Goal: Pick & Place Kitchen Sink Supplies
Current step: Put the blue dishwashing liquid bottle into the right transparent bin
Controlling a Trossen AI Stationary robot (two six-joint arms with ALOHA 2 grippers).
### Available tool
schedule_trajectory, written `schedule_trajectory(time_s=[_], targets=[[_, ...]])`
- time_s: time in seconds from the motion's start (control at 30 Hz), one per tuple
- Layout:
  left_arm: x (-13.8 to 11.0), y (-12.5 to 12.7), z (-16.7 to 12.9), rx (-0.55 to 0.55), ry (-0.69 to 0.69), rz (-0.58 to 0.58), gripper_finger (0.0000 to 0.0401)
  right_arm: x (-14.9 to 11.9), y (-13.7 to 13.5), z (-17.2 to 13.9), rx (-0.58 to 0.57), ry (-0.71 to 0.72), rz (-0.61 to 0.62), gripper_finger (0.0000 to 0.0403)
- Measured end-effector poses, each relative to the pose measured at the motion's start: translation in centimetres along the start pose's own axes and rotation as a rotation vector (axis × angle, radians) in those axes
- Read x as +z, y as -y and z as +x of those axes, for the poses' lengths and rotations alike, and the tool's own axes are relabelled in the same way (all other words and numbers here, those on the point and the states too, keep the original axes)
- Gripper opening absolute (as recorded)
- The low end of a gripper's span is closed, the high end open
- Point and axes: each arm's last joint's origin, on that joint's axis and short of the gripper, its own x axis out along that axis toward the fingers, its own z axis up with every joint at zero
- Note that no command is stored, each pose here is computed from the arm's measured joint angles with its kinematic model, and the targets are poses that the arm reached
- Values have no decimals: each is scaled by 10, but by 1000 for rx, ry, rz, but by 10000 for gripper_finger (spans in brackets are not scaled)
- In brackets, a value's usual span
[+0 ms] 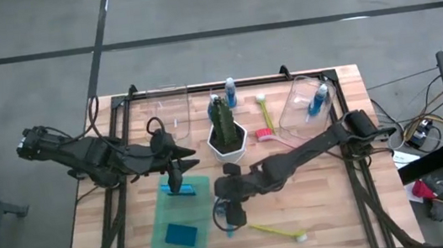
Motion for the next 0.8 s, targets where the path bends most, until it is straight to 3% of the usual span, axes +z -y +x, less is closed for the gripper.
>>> schedule_trajectory(time_s=[0.23,0.5,0.8], targets=[[0,0,0,0,0,21,154,6,5,-12,-5,7,17,130],[0,0,0,-2,2,41,154,21,12,-45,-3,48,81,150],[10,6,-3,-60,90,0,154,31,16,-98,13,66,146,139]])
